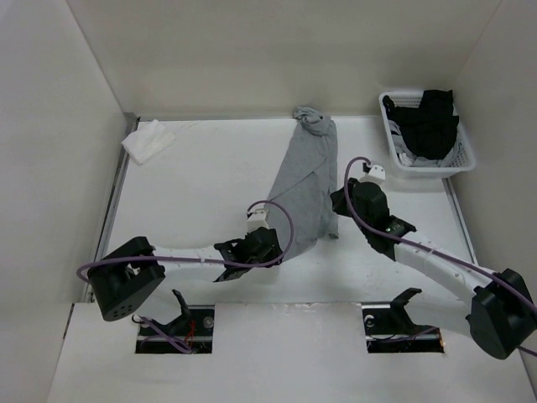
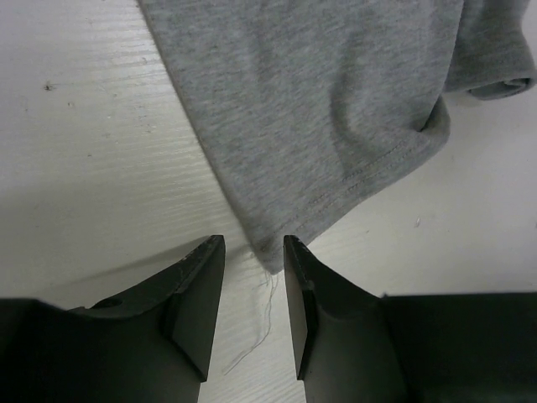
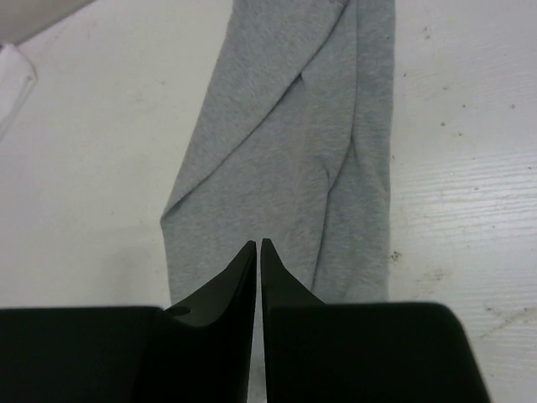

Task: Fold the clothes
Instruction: Flatten the tank top out

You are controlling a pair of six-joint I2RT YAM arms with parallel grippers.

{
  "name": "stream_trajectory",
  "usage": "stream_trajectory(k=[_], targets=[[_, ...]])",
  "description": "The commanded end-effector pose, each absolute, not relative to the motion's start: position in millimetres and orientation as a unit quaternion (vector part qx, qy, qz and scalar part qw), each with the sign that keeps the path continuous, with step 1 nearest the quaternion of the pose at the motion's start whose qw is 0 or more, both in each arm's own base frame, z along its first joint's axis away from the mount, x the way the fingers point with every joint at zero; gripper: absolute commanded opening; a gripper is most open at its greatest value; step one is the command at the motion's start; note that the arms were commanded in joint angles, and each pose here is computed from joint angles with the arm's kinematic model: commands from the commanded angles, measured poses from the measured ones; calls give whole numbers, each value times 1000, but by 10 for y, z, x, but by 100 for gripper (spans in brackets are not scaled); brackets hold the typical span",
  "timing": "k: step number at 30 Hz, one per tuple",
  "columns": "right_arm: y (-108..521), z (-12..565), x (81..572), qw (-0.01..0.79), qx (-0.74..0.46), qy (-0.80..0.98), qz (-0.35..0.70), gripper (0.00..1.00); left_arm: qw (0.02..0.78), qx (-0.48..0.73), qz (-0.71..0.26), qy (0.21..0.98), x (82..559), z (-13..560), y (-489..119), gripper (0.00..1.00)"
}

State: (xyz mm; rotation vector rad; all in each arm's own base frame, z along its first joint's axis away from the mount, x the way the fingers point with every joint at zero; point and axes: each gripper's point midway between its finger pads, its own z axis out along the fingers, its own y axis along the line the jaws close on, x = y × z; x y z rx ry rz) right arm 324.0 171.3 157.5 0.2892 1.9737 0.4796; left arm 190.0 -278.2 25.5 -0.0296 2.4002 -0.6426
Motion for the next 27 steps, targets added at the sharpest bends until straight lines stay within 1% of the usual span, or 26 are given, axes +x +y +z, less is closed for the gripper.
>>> stream_trajectory(k=[1,3,5,7,10,12,15,17,20,23,25,27], targets=[[1747,1895,3258,559,146,780,241,10,306,-35,-217,926,1864,146,-2780,34],[1735,1851,3217,557,146,781,241,12,299,-36,-213,929,1848,87,-2805,34],[1700,1792,3195,556,151,782,236,15,293,-31,-210,932,1818,38,-2838,32],[1641,1674,3160,552,159,787,226,21,288,-30,-207,935,1778,0,-2857,23],[1508,1502,3128,544,176,793,207,26,288,-36,-202,935,1778,0,-2789,12],[1430,1395,3111,538,187,798,198,30,299,-45,-199,932,1833,69,-2716,6],[1342,1194,3068,521,200,809,183,34,323,-54,-196,924,1928,220,-2624,1],[1229,966,3021,495,218,825,161,39,360,-64,-209,907,2063,505,-2536,0],[1251,711,2977,455,208,854,143,40,420,-111,-231,871,2286,972,-2237,0],[1383,646,3054,439,195,864,150,45,477,-174,-251,824,2475,1414,-1812,0],[1480,667,3186,442,194,861,162,48,496,-197,-247,809,2544,1513,-1593,1],[1621,684,3400,446,192,855,182,50,495,-199,-242,810,2576,1493,-1501,1]])
